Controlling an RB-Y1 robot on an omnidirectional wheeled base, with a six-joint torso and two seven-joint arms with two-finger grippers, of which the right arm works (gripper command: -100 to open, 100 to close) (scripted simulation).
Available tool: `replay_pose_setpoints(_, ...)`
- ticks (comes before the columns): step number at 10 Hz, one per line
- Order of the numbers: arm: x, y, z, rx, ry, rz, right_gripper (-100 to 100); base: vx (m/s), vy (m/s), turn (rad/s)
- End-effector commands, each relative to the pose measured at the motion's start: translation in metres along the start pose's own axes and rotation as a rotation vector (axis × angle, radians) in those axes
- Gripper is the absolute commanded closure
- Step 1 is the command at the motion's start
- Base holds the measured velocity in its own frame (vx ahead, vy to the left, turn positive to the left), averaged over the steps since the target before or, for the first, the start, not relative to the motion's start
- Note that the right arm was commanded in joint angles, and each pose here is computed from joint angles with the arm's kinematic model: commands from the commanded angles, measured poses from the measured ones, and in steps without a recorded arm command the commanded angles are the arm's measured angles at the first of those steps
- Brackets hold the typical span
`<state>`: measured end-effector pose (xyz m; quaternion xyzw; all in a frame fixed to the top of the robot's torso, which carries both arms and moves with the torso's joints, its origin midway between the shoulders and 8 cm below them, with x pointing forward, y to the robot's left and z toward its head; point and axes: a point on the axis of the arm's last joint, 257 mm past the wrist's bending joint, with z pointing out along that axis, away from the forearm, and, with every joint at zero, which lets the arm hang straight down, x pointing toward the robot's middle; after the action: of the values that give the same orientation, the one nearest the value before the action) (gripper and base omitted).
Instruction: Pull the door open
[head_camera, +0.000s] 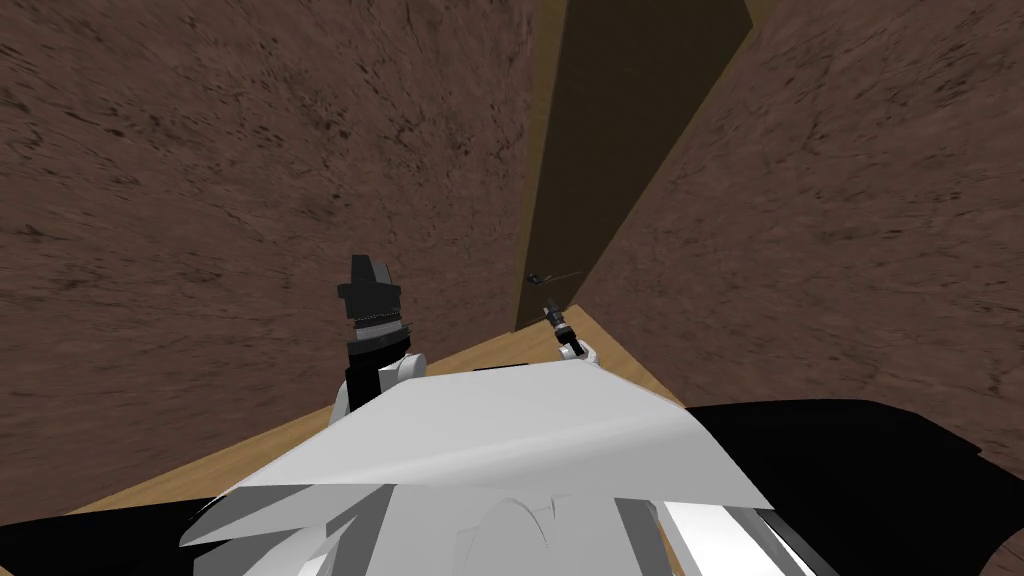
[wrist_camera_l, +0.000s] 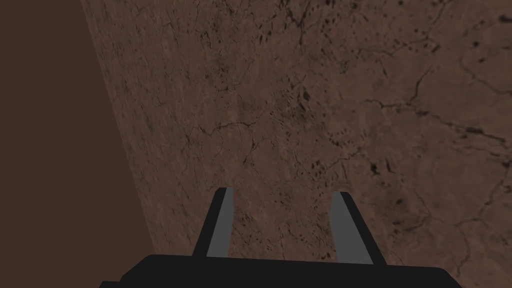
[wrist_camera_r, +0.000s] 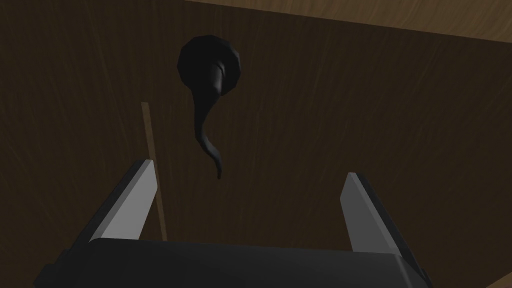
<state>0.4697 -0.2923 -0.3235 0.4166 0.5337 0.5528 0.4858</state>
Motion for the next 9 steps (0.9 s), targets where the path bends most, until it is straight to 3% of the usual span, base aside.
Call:
replay_pose_setpoints(1, -0.004, -0.005, -0.0006, 0.011, 0.002, -0.004, -100, 0.061, -0.076, 0.094)
replay_pose_setpoints(6, -0.022, -0.021, -0.0026, 0.049, 0.004, -0.024, -100, 0.054, -0.099, 0.122)
replay_pose_setpoints(9, -0.037, -0.031, -0.0048, 0.076, 0.003, -0.040, -100, 0.067, -0.149, 0.160)
